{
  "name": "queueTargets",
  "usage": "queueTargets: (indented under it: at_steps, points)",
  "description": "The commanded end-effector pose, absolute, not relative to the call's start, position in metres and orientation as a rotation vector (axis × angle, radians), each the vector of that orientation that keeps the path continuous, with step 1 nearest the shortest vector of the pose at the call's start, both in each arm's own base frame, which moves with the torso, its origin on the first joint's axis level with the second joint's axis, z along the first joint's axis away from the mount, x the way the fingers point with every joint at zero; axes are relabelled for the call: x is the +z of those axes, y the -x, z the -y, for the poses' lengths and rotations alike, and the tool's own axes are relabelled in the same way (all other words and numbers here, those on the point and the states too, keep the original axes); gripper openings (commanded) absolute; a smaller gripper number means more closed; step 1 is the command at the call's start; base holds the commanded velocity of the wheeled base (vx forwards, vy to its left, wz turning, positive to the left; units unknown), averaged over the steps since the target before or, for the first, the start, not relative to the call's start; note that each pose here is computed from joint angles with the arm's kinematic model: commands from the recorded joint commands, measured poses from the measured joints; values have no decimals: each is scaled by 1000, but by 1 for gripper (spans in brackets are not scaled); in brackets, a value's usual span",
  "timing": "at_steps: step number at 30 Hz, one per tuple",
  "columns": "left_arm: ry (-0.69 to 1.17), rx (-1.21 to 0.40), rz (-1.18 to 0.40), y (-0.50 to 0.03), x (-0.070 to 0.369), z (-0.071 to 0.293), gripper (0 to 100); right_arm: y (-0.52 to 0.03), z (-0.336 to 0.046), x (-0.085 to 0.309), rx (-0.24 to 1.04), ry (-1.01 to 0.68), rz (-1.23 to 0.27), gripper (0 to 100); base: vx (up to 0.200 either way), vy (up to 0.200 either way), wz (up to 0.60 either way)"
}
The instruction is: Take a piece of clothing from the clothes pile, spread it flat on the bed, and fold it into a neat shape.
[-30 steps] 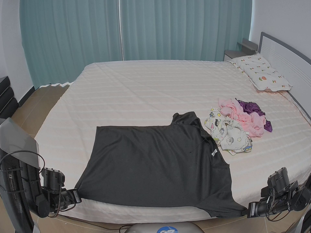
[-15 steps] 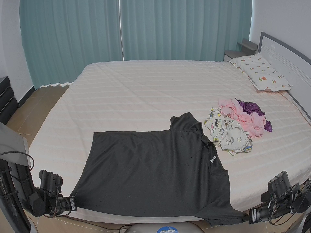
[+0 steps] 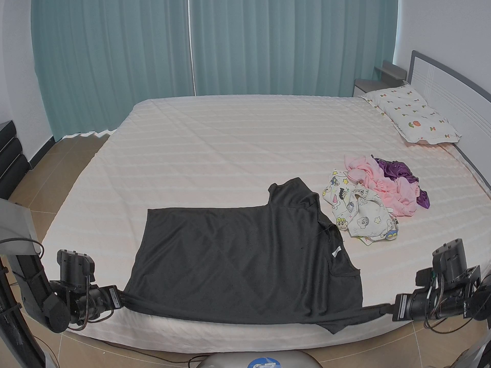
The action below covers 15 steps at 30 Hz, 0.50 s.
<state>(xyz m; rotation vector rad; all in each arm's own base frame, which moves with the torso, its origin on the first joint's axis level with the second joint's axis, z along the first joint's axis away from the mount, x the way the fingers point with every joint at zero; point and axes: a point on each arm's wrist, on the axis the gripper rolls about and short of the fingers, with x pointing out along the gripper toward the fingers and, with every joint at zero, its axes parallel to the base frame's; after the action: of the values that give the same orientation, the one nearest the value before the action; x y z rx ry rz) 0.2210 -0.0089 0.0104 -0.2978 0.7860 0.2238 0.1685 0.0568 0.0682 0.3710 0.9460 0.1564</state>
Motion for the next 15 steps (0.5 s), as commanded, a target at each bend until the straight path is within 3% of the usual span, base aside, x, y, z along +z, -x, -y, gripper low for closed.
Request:
queueTargets:
  at_steps: [1,15]
  points:
    - [345,210,-668,-249,27,11,0,-199,-62,86,166,-398,-853,0,0,0,0]
    - [349,216,-646,-306,19,14,0,-270,-73,94,154,-419,-773,0,0,0,0]
